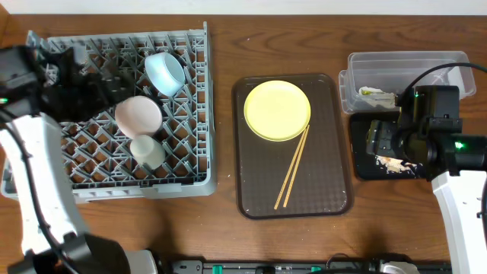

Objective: Sort waste into correct bins and load items into the dishwasher rack
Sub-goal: 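Reach left gripper to the yellow plate rim and grasp it, then carry the yellow plate and stand it upright in the rack's right side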

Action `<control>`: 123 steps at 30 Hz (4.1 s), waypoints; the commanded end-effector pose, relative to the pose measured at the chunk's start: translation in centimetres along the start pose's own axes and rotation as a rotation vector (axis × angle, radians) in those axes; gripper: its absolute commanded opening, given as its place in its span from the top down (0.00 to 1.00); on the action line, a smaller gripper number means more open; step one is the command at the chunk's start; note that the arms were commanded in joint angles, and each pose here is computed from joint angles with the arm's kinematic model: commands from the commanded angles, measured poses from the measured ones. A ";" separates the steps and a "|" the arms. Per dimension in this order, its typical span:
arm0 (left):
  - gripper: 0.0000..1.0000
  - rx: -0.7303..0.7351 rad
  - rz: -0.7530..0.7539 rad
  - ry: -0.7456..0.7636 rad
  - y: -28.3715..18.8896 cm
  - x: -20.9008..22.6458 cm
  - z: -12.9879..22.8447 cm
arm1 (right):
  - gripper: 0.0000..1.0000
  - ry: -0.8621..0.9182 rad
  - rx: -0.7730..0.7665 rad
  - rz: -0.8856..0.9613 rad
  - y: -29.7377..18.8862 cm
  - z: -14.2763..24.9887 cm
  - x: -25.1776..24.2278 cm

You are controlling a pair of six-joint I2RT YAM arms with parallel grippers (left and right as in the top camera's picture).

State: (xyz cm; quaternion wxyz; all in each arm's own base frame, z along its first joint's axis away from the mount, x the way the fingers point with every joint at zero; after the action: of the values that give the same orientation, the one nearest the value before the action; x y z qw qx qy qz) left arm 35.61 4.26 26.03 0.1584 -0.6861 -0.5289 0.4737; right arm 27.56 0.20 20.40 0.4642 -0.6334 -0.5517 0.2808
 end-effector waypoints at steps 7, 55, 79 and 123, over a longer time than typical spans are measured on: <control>0.09 0.157 -0.160 0.371 7.5 -8.8 3.6 | 0.28 0.038 -0.012 0.021 -0.3 -0.3 -0.4; 0.94 0.510 -0.209 0.992 28.8 -17.1 22.3 | 0.27 0.045 0.016 0.030 -0.3 0.3 -0.6; 0.94 0.096 0.110 0.577 8.2 -22.3 7.4 | 0.27 0.038 0.015 0.030 -0.3 0.3 -0.6; 0.21 0.050 0.294 -0.067 6.4 -2.7 -2.1 | 0.26 0.031 0.026 0.033 -0.3 0.5 -0.7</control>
State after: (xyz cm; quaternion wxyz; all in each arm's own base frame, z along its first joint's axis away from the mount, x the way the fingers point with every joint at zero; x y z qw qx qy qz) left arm 41.97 0.03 20.79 0.0867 -0.7196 -0.3957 0.5640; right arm 26.67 -0.02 19.98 0.4793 -0.6355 -0.5318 0.2892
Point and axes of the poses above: each gripper's point midway between its finger pads, its own y axis out along the fingers, its own x axis along the line the jaws close on, z = x × y, the point moved 2 cm from there along -y, back along the fingers, and after that the axes turned 5 degrees about y, right-handed, at the moved point
